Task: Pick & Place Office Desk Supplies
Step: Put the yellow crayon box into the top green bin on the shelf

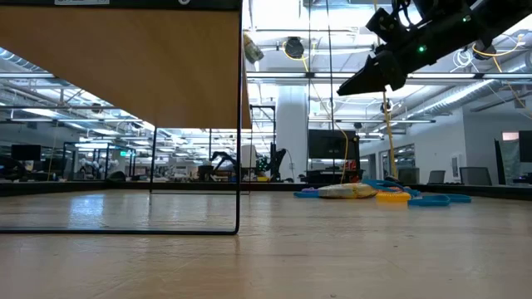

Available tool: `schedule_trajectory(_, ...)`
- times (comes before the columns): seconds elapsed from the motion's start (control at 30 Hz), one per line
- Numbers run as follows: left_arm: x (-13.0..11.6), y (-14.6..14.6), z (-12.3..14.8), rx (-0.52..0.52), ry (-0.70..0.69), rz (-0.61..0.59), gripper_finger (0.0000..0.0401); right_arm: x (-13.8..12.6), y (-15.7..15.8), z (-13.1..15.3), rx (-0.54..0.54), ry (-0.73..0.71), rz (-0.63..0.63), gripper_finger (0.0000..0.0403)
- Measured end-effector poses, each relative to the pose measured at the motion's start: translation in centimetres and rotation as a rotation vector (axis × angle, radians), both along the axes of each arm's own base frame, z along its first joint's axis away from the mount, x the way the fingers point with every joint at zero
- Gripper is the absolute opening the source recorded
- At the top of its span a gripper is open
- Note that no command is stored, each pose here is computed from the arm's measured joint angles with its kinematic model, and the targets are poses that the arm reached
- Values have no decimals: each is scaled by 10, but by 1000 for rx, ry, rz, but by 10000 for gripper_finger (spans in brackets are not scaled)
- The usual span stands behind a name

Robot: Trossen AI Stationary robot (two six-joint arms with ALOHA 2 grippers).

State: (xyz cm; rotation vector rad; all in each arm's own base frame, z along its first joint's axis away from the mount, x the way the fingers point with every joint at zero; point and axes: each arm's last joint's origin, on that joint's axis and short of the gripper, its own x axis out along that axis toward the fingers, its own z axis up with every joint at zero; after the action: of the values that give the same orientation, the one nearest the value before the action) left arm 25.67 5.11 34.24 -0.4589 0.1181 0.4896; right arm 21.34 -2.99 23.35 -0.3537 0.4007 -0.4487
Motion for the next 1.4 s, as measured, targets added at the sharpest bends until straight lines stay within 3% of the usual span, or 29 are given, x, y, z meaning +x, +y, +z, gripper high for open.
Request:
schedule_trajectory(0.13,-18,-3,2,-6,-130,16,35,-1,-4,-2,1,18,-19,197)
schedule_trajectory(0.43,-63,-1,-46,-144,-295,192,39,-3,-12,-2,5,24,-57,196)
schedule_trajectory(0.63,-64,-2,-67,-213,-426,188,41,-3,-13,-2,10,20,-58,193)
schedule_trajectory(0.77,-58,-2,-76,-238,-395,187,54,-3,-13,-2,13,18,-59,192)
schedule_trajectory(1.07,-44,-2,-88,-264,-348,163,42,-3,-13,-2,13,18,-60,192)
schedule_trajectory(1.4,-44,-1,-88,-243,-337,163,80,-3,-13,-2,32,8,-66,192)
